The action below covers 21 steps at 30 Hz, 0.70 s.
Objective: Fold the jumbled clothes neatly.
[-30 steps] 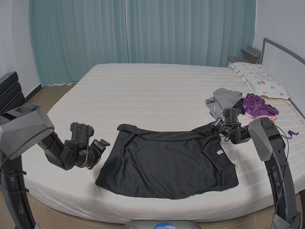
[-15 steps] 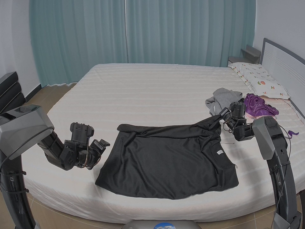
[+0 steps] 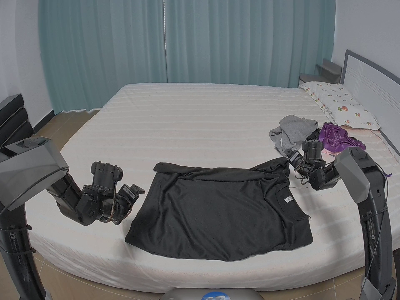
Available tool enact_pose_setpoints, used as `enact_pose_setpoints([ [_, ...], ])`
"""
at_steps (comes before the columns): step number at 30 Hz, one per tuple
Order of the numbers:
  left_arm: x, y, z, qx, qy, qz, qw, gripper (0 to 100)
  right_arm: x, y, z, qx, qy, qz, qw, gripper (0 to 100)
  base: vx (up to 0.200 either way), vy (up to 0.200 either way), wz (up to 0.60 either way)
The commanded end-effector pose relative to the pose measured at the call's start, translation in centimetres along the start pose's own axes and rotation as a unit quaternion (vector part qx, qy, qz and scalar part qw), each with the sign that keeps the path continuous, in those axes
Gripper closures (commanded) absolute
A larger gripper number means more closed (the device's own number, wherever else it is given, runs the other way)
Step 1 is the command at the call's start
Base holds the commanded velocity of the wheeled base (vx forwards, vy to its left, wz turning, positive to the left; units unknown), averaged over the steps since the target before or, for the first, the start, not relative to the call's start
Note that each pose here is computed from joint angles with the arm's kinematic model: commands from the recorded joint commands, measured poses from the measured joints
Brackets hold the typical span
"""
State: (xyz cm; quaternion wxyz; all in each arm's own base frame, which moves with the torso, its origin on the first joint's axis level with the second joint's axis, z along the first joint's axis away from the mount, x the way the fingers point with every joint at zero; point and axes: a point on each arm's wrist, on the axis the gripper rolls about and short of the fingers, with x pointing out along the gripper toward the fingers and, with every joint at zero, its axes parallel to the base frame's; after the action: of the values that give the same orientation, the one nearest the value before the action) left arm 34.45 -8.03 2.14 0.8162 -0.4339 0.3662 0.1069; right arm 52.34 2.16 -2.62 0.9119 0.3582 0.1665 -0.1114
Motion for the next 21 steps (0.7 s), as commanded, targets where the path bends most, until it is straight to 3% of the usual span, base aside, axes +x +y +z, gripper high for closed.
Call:
enact_pose_setpoints([
  [1,-2.7,-0.1,0.0,0.001,-0.004,-0.01,0.9999,0,-7.6,0.7,1.5,0.009,0.033,0.007,0.9994,0,0.0,0.0,0.0],
  [9,-4.9,1.1,-1.1,0.001,0.011,0.0,0.9999,0,-17.8,-1.5,0.2,0.026,0.07,0.05,0.996,0,0.0,0.0,0.0],
  [13,-5.5,1.3,-1.6,0.004,0.017,0.0,0.9999,0,-20.6,-2.3,-0.3,0.024,0.091,0.052,0.9942,0,0.0,0.0,0.0],
  [14,-6.0,1.6,-2.1,0.009,0.024,0.003,0.9997,0,-23.0,-3.3,-1.0,0.023,0.109,0.048,0.9926,0,0.0,0.0,0.0],
  [21,-6.4,1.6,-3.4,0.013,0.039,0.005,0.9992,0,-25.6,-5.4,-2.4,0.025,0.13,0.044,0.9902,0,0.0,0.0,0.0],
])
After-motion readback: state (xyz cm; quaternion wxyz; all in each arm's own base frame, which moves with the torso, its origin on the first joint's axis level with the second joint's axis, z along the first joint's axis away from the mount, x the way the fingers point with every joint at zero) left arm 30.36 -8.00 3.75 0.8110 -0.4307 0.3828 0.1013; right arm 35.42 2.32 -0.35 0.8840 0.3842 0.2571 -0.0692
